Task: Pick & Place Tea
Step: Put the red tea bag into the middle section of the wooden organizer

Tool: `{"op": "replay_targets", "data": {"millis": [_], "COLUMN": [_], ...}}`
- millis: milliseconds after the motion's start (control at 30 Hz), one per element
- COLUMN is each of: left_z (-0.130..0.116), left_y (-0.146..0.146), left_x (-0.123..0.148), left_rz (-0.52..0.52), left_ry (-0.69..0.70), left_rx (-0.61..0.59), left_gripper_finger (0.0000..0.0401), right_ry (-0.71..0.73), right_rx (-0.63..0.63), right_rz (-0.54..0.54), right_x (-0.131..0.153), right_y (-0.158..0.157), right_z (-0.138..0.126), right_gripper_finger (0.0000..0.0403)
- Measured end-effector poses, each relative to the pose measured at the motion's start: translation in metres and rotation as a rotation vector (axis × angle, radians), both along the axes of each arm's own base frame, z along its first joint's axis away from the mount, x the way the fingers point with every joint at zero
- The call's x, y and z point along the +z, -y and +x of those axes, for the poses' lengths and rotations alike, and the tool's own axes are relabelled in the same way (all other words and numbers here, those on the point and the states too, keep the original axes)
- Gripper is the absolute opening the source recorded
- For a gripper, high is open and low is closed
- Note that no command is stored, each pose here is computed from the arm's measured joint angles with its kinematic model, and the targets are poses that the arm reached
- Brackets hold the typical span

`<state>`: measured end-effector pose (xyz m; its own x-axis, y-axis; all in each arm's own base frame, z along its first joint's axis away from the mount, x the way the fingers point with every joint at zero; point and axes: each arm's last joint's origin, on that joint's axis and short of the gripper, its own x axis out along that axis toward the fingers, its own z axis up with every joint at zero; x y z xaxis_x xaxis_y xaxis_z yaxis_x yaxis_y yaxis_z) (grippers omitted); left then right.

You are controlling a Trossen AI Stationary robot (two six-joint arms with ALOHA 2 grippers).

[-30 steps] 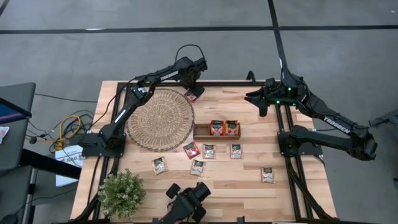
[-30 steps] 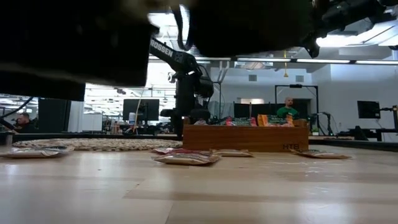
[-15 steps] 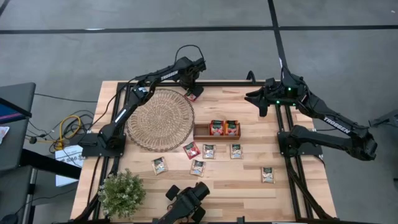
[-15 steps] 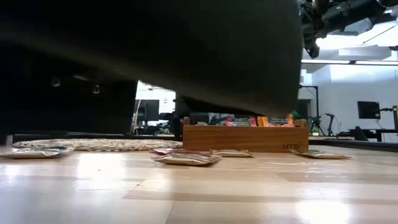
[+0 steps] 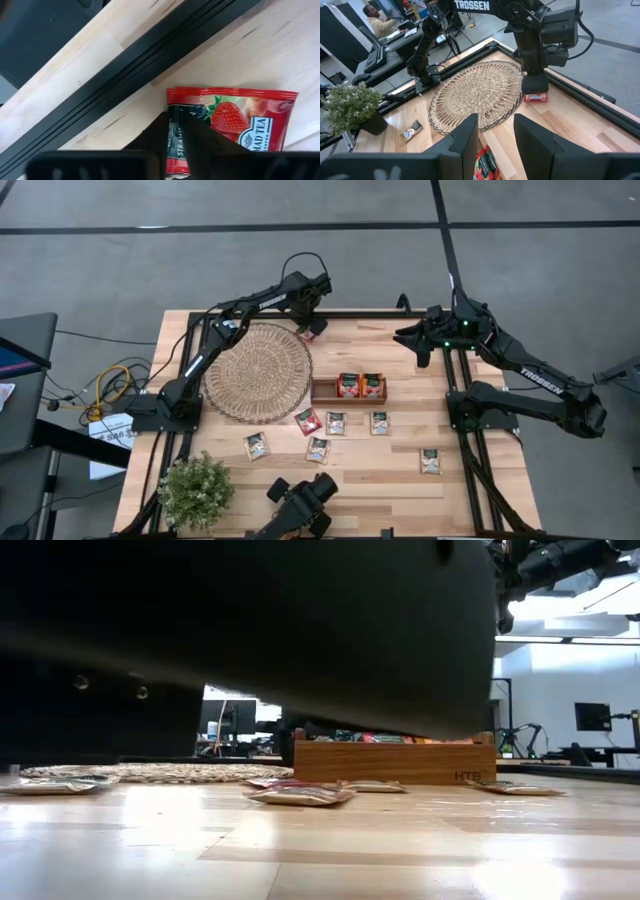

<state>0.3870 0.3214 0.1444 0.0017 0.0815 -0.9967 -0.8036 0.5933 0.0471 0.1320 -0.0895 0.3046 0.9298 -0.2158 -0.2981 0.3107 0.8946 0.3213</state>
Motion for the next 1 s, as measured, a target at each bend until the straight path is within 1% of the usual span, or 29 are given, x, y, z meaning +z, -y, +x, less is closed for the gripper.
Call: {"op": "replay_targets", "data": {"millis": [100, 133, 367, 467, 667, 767, 900, 1000], "left_z": [0.0, 0.001, 0.002, 0.002, -0.002, -0.002, -0.001, 0.001], "left_y": [-0.001, -0.001, -0.001, -0.001, 0.002, 0.007, 0.016, 0.025], "left_x": [0.0, 0.0, 0.002, 0.007, 0.04, 0.049, 0.07, 0.077], "left_rz": [0.008, 0.015, 0.042, 0.057, 0.091, 0.094, 0.11, 0.099], "left_ry": [0.003, 0.009, 0.005, 0.018, 0.067, 0.072, 0.103, 0.108], "left_rx": [0.001, 0.003, 0.01, 0.01, 0.01, 0.005, -0.017, -0.045], "left_gripper_finger": [0.0011, 0.0006, 0.0, 0.0, 0.0, 0.0, 0.0, 0.0], "right_ry": [0.0, 0.0, 0.0, 0.0, 0.001, 0.0, 0.0, 0.001], "right_rx": [0.0, 0.0, -0.001, 0.0, 0.0, -0.001, -0.001, 0.0], "right_rz": [0.0, 0.0, 0.0, 0.0, 0.0, 0.0, 0.0, 0.0], "right_x": [0.0, 0.0, 0.0, 0.0, 0.0, 0.0, 0.0, 0.0], "right_y": [0.0, 0.0, 0.0, 0.0, 0.0, 0.0, 0.0, 0.0], "right_z": [0.0, 0.0, 0.0, 0.0, 0.0, 0.0, 0.0, 0.0], "right_gripper_finger": [0.0118, 0.0118, 0.0118, 0.0118, 0.0118, 0.0118, 0.0118, 0.0118]}}
